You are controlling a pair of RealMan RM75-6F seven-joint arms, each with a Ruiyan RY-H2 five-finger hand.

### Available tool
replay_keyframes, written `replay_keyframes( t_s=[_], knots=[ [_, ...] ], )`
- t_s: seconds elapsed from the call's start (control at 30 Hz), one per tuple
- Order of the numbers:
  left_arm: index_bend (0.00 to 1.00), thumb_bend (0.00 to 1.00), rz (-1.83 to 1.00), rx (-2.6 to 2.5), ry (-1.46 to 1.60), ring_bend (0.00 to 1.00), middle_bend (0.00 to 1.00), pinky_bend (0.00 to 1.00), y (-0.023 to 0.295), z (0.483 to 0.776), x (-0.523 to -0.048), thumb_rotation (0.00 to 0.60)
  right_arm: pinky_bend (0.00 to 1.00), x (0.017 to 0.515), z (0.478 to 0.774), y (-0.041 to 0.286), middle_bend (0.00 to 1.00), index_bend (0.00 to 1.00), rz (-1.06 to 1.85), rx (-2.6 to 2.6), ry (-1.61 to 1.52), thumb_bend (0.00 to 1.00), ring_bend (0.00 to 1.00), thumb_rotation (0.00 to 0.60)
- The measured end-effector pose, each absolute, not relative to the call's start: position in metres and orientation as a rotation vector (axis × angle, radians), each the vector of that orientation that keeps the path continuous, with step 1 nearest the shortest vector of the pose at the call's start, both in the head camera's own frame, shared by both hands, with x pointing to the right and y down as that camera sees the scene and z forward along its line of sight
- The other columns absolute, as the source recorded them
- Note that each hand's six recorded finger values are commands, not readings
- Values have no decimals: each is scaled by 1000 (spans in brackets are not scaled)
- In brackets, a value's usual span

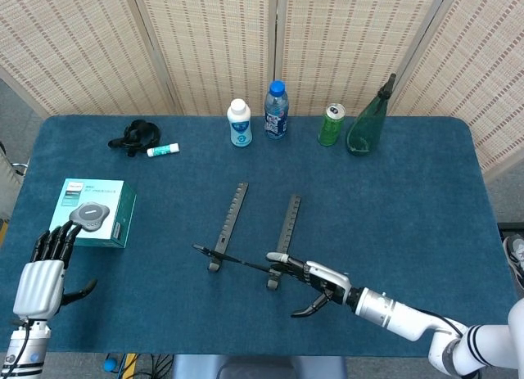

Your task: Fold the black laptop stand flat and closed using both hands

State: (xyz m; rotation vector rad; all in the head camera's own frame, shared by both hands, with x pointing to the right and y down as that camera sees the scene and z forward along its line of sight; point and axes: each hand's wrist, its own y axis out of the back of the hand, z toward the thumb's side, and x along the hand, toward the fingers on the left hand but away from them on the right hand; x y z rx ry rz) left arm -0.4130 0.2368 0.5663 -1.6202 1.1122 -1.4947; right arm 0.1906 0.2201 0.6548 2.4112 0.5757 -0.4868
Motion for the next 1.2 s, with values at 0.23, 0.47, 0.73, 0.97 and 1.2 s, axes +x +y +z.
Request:
replay_keyframes(
  t_s=[0.23, 0.47, 0.73, 0.97, 1.2],
  knots=[
    [41, 148, -1482, -1645, 1096, 1, 11, 0, 233, 569, -411, 600, 0, 197, 643, 210, 0, 0, -454, 2450, 600, 0, 0, 600],
    [79, 148, -1436, -1754, 1091, 2, 12, 0, 223, 579, -406, 600, 0, 215, 608, 185, 0, 0, -432, 2558, 666, 0, 0, 600],
    [98, 147, -1314, -2024, 1042, 19, 40, 0, 203, 604, -382, 600, 0, 241, 555, 161, 0, 0, -426, 2684, 787, 0, 0, 600],
    [140, 148, -1177, -2243, 924, 39, 66, 0, 178, 628, -346, 600, 0, 256, 533, 157, 0, 0, -440, 2712, 882, 0, 0, 600],
    [242, 147, -1093, -2363, 809, 68, 116, 0, 162, 658, -307, 600, 0, 261, 530, 159, 0, 0, -455, 2700, 910, 0, 0, 600]
  ],
)
